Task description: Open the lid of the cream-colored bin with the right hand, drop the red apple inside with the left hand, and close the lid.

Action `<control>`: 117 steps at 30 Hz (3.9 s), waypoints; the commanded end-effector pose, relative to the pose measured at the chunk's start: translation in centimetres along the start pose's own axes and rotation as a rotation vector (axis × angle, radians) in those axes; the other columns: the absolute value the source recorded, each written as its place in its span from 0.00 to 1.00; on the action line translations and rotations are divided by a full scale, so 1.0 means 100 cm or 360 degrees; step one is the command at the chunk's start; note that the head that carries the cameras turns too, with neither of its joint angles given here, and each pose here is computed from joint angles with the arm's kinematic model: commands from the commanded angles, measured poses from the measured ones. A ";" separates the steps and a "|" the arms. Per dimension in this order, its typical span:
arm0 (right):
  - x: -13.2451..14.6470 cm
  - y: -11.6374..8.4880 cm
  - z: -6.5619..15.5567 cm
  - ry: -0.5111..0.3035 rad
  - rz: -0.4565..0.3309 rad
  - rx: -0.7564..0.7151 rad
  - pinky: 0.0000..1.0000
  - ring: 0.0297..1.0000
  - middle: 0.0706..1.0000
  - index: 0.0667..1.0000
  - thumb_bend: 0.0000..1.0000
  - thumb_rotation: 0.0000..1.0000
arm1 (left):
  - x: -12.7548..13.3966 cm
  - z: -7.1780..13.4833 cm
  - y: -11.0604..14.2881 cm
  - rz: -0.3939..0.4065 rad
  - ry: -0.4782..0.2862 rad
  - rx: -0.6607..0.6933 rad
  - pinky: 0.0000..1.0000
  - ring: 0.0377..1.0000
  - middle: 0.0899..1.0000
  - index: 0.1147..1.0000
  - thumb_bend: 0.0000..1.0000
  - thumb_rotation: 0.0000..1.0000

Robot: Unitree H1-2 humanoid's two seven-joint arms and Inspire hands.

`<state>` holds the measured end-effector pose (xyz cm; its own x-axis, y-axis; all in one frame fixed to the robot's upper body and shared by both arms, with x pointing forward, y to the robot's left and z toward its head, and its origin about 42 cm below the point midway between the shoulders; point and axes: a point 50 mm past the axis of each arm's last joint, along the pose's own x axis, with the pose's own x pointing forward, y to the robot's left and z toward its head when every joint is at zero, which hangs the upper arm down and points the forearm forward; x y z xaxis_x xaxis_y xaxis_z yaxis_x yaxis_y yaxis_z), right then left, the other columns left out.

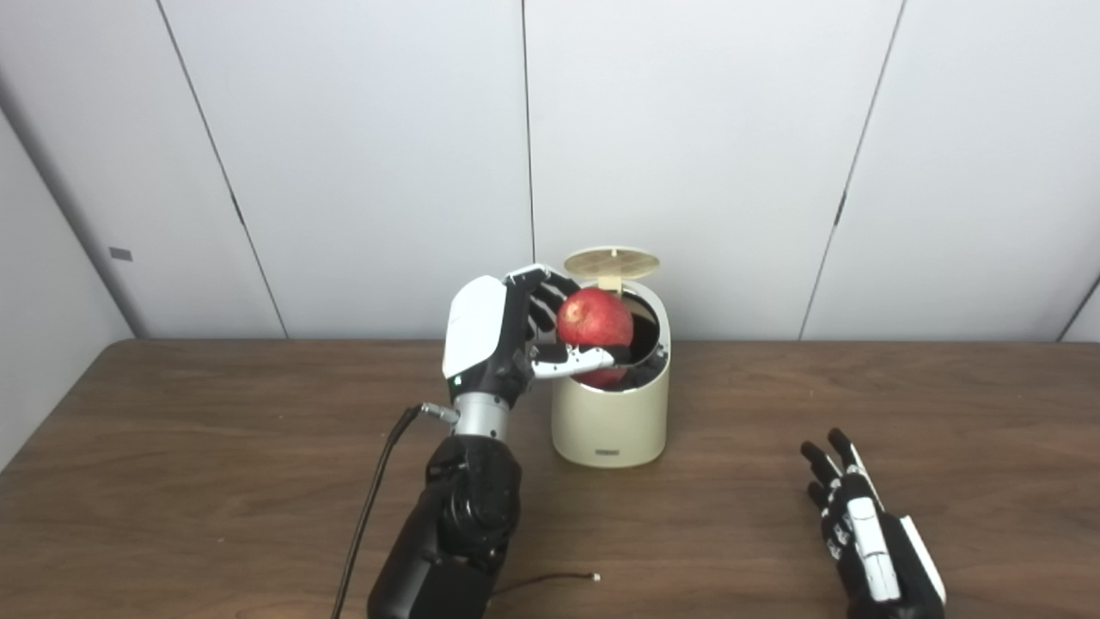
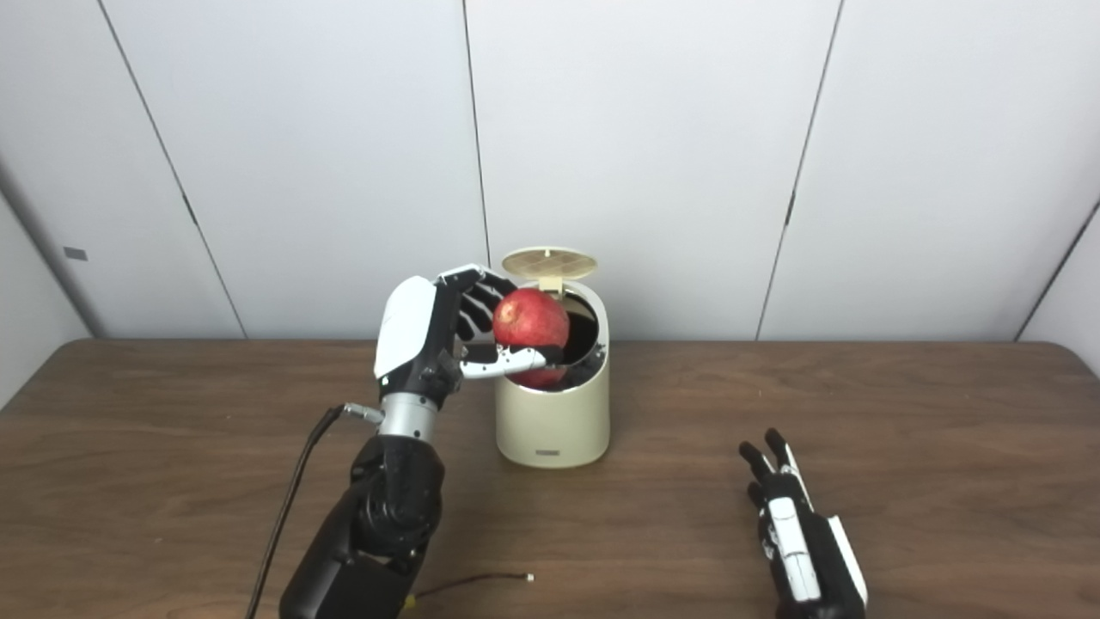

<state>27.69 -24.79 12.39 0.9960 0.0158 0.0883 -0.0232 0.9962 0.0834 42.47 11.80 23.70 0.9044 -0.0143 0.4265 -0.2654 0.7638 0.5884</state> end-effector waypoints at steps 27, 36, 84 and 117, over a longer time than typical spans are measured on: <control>0.004 0.004 0.007 -0.0080 0.0033 0.0039 1.00 0.99 0.92 1.00 0.62 0.85 | 0.017 0.020 -0.015 0.0043 -0.0095 0.0061 0.33 0.40 0.47 0.46 0.47 0.00; 0.005 0.001 0.005 -0.0085 0.0045 0.0015 1.00 0.99 0.92 0.99 0.61 0.86 | 0.015 0.023 -0.015 -0.0002 -0.0077 0.0287 0.44 0.49 0.48 0.42 0.51 0.00; 0.008 0.000 0.005 -0.0087 0.0040 -0.0019 1.00 0.98 0.91 0.98 0.67 0.84 | 0.012 0.028 -0.011 -0.0137 0.0061 0.0151 0.57 0.63 0.69 0.66 1.00 0.00; 0.011 -0.002 0.001 -0.0074 0.0015 -0.0016 1.00 0.98 0.89 0.98 0.65 0.83 | 0.008 0.025 -0.001 -0.0182 0.0176 -0.0047 0.49 0.57 0.65 0.61 0.92 0.00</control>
<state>28.30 -25.10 12.25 0.9955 0.0210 0.0919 -0.0270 0.9976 0.0645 42.51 10.42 25.40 0.9605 -0.0086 0.2781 -0.1682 0.7782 0.6050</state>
